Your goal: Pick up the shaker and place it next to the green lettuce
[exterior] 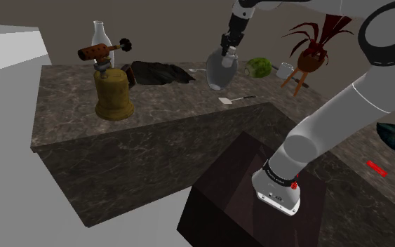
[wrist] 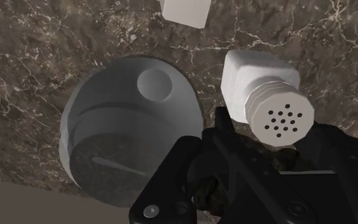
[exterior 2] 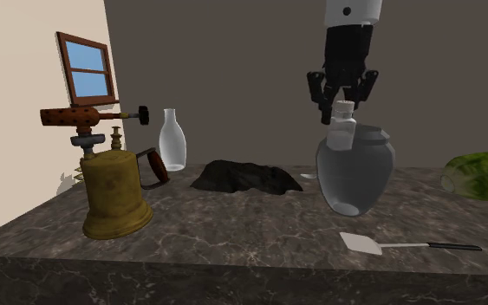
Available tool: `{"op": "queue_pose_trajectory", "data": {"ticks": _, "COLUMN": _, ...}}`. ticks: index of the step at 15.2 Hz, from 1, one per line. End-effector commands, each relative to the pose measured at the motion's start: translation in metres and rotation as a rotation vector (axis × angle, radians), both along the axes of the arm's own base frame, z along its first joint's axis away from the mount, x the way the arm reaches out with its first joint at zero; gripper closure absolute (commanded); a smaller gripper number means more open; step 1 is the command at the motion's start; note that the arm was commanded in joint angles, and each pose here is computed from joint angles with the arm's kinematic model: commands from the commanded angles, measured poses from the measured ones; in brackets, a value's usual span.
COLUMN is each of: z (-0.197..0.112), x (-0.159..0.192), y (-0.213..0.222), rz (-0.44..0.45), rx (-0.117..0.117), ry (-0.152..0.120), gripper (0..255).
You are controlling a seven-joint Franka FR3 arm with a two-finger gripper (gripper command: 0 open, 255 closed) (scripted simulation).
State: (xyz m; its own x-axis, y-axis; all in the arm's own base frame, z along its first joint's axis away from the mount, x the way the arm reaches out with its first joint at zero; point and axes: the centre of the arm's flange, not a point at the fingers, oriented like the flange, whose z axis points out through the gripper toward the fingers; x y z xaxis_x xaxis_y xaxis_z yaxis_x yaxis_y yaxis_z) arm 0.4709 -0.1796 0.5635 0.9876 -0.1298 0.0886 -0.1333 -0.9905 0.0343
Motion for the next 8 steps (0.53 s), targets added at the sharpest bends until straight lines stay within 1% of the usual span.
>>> {"op": "queue_pose_trajectory", "data": {"ticks": 1, "z": 0.0, "x": -0.01, "y": -0.024, "rz": 0.002, "rx": 0.0, "ry": 0.0, "gripper": 255}}
{"op": "queue_pose_trajectory", "data": {"ticks": 8, "z": 0.0, "x": -0.04, "y": -0.111, "rz": 0.002, "rx": 0.0, "ry": 0.0, "gripper": 255}}
